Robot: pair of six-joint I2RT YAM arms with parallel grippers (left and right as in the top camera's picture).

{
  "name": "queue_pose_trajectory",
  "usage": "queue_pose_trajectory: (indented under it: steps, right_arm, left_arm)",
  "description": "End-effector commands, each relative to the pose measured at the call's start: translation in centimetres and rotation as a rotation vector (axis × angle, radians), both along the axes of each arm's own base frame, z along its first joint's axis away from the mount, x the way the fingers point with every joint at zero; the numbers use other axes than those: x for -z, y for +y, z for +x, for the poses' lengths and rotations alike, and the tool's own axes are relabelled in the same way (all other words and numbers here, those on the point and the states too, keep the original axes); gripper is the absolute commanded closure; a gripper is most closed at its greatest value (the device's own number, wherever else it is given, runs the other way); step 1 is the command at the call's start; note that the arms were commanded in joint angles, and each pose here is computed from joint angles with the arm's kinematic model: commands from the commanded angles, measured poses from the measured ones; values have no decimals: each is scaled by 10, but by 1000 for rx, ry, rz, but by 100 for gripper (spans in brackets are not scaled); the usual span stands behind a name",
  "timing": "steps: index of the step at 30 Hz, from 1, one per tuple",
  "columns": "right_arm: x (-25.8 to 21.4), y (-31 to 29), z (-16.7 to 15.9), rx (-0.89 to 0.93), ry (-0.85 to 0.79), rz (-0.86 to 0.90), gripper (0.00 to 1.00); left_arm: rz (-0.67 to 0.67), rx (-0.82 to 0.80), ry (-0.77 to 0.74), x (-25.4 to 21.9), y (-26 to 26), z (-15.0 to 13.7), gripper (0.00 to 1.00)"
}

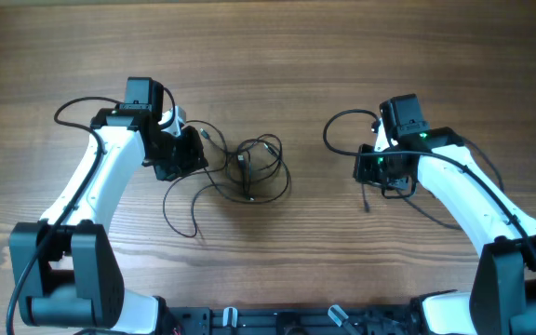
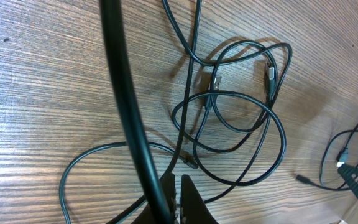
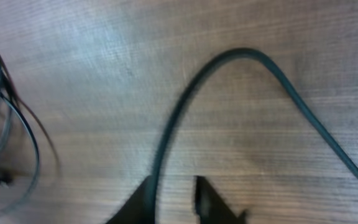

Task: Untangle cables
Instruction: 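Move the right gripper back toward the bundle held by the left gripper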

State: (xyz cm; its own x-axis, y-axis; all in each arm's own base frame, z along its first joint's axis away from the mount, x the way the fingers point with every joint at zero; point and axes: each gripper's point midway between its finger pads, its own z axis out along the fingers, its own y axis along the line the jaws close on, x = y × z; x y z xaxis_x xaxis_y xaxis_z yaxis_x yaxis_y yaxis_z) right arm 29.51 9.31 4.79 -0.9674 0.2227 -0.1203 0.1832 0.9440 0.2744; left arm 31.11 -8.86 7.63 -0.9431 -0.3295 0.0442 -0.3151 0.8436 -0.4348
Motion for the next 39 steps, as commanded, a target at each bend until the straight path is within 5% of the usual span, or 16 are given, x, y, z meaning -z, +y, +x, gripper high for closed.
queue_pose_trajectory:
  steps: [1,7,17,26,32,34,39]
  right_arm:
    - [1,-2,13,37,-43,-9,90]
    - [-24,-47,47,222,-125,-83,96]
    - [-158,-174,112,523,-422,26,96]
    - [-171,-280,84,838,-471,72,96]
    - [-173,-307,68,883,-488,88,96]
    - [-175,-301,71,824,-502,106,86]
    - [-167,-289,66,795,-455,130,33]
  left_arm:
    - [10,18,-35,-7,0,3,96]
    - [10,16,-30,-7,0,2,96]
    - [10,16,-22,-6,0,0,96]
    - [10,16,-22,-6,0,0,96]
    - [10,16,-22,-6,0,0,96]
    - [10,16,-23,-6,0,0,96]
    - [10,16,-22,-6,0,0,96]
